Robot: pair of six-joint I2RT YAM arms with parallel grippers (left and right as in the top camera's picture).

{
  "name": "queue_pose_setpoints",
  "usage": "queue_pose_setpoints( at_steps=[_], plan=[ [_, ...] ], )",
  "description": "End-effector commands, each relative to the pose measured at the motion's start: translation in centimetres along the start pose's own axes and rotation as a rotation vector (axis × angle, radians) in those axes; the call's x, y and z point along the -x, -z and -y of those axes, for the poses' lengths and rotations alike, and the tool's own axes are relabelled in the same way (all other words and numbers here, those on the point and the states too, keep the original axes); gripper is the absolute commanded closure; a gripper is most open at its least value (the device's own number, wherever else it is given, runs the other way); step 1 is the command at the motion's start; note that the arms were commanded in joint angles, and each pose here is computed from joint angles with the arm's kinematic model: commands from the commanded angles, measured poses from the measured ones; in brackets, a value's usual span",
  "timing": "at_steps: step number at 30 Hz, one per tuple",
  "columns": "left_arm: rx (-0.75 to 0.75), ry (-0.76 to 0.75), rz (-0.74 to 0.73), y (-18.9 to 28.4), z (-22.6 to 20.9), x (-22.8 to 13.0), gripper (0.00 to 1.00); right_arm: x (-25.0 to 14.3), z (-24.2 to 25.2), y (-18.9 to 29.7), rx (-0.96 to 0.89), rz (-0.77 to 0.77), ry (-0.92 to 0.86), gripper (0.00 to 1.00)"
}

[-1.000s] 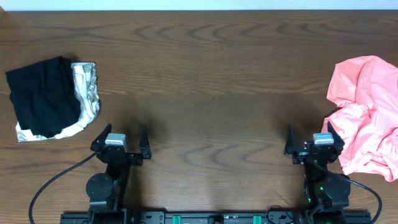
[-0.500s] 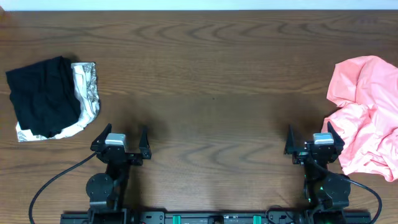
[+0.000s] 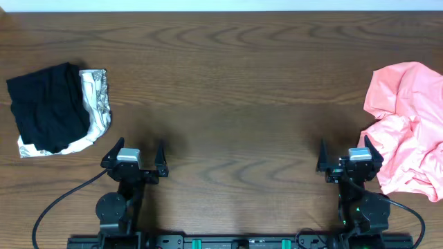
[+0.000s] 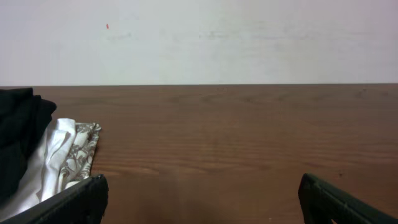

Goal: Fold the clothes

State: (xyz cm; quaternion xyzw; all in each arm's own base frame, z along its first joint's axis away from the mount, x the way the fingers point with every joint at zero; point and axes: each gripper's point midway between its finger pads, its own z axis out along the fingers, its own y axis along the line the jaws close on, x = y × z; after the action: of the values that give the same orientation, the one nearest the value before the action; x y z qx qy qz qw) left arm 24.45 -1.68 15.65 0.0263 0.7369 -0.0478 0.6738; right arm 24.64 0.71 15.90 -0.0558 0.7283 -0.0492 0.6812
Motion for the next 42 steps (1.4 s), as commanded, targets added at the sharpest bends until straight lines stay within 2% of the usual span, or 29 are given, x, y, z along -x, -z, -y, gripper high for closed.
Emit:
queue_pose_setpoints(
  at_steps=[1,17,24,29,35,42],
  plan=[
    [-0.013,-0.007,-0.045,-0.1,0.2,-1.4,0.02,-0.1,0.4,0.0,-0.018,-0.002,0.011,0.01],
    [-0.014,-0.003,-0.032,-0.1,0.2,-1.1,0.02,0.0,0.0,0.0,0.005,0.003,0.010,0.01],
    [-0.015,0.230,-0.050,0.0,0.4,-1.3,0.02,0.0,0.0,0.1,0.004,-0.001,-0.144,0.01],
    [-0.040,0.242,-0.075,0.4,0.9,-0.3,0.02,0.9,1.4,0.6,-0.067,-0.026,-0.175,0.01],
    [-0.030,0.254,-0.157,1.0,1.1,1.7,0.02,2.1,3.0,1.8,-0.141,-0.139,-0.180,0.01],
    [-0.006,0.276,-0.321,0.7,1.1,4.8,0.02,3.5,3.6,1.4,-0.163,-0.332,-0.218,0.01]
  ],
)
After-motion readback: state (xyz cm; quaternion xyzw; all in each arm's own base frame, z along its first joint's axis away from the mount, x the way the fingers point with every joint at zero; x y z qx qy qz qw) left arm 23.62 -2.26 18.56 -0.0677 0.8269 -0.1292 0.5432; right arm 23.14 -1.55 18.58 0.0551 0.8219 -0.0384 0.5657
